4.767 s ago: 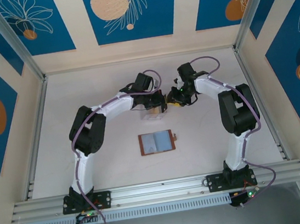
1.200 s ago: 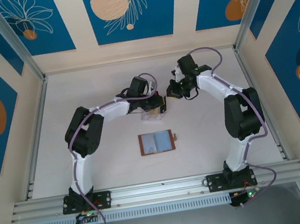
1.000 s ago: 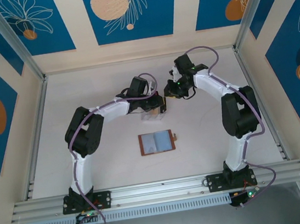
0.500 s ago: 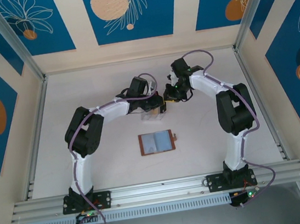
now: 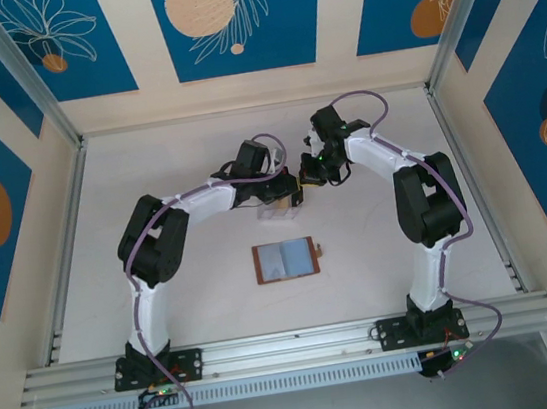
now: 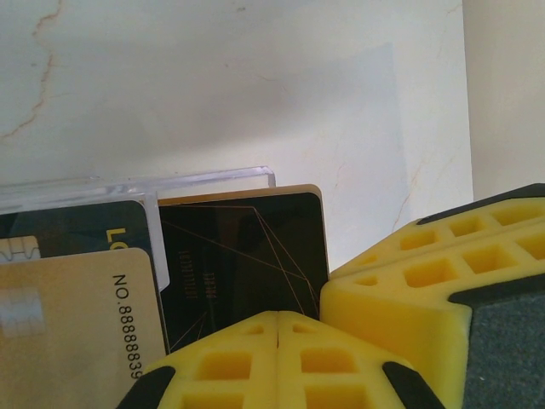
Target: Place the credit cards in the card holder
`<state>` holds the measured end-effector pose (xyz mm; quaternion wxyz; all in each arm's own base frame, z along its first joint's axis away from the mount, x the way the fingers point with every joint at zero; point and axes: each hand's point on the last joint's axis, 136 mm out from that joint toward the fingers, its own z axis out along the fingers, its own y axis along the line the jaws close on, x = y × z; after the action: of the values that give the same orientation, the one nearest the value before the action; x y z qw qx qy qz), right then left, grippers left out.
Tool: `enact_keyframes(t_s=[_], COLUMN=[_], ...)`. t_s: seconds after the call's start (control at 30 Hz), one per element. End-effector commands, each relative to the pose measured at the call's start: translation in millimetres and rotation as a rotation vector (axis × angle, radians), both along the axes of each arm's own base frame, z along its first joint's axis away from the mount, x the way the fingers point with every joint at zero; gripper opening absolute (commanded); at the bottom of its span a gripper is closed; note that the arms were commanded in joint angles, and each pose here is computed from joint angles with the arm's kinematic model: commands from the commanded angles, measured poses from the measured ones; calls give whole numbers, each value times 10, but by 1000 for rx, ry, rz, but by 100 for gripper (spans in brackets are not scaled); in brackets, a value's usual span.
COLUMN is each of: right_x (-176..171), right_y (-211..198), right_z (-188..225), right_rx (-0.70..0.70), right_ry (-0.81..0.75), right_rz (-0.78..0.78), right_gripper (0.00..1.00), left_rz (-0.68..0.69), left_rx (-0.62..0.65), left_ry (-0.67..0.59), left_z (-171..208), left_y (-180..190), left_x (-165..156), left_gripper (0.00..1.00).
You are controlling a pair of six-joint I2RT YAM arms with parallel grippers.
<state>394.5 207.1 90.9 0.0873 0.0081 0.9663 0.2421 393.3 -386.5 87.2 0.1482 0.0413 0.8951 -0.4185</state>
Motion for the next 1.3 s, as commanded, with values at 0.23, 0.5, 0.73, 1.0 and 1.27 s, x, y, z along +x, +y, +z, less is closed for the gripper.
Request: enact_keyframes(t_s=[0.23, 0.5, 0.73, 1.0, 1.27], right_x=[-64, -55, -54, -58, -68], right_y=[41, 44, 67, 39, 22], right_z=[271, 401, 431, 516, 600], right_rx=[55, 83, 103, 103, 102], right_ry=[-15, -35, -35, -54, -77], right_rz=[28, 21, 23, 16, 14], right_gripper=[0, 0, 0, 0, 0], left_rz=[-5, -6, -8, -6, -3], left_rx=[66, 79, 84, 95, 58], left_ry=[60, 62, 63, 73, 67], left_z=[-233, -271, -290, -346, -240], left_y=[156, 172, 174, 189, 157], left_x=[-127, -136, -142, -152, -139], left_gripper=[6, 7, 8, 6, 6])
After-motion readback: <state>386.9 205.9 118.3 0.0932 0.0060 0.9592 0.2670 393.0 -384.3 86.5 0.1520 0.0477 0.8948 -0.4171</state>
